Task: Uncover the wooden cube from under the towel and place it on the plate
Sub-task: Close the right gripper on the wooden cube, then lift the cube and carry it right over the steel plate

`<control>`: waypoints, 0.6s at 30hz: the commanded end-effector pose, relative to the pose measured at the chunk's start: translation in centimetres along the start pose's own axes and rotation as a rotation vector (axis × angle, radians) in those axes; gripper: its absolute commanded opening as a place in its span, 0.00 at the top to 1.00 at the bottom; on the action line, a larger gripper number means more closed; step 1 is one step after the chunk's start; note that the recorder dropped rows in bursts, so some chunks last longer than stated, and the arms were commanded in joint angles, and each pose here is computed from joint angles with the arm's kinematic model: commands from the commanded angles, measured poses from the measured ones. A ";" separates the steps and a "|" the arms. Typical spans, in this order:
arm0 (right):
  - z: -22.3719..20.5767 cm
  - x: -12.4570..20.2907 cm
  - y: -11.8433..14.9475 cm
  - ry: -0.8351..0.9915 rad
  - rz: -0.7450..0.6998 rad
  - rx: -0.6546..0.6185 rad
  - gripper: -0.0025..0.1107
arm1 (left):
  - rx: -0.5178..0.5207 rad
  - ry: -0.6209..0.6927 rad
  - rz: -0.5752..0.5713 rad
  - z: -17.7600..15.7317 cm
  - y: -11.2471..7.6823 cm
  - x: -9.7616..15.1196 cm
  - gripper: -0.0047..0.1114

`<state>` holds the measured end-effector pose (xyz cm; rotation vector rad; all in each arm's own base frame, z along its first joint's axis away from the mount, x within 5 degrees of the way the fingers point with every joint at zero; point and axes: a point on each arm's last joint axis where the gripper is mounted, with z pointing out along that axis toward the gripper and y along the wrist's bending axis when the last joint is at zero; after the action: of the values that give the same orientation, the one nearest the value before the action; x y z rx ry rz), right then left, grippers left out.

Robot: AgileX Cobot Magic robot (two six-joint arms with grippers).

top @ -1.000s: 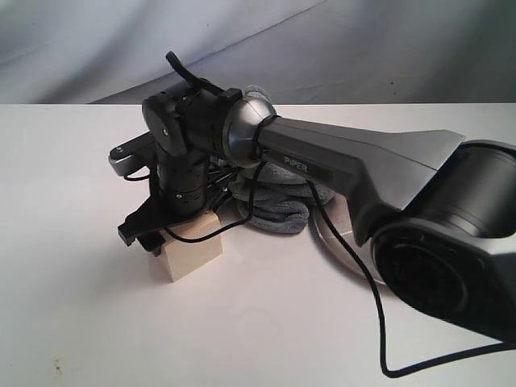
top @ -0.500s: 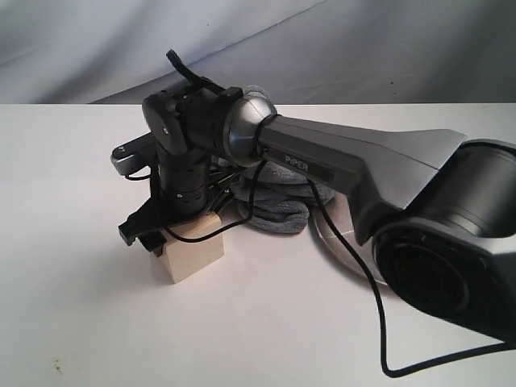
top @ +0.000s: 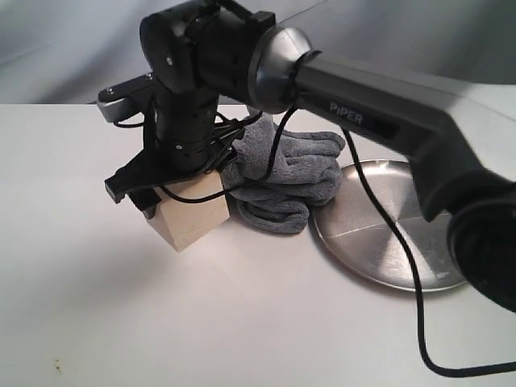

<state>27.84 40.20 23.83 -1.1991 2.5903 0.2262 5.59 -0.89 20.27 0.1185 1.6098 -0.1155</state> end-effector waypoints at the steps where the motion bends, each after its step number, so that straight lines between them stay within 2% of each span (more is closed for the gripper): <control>1: -3.9 -0.1 -0.4 -0.057 -0.027 0.032 0.98 | 0.005 0.000 -0.004 0.0 0.0 0.1 0.96; 8: -6.6 0.4 -0.9 -0.100 -0.043 0.081 0.98 | 0.005 0.000 -0.004 0.0 0.0 0.1 0.96; 18: -6.8 3.8 -2.5 -0.066 -0.021 0.136 0.98 | 0.005 0.000 -0.004 0.0 0.0 0.1 0.96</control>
<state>25.99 35.45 28.03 -1.1961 2.5301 0.0701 5.59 -0.89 20.27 0.1185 1.6098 -0.1155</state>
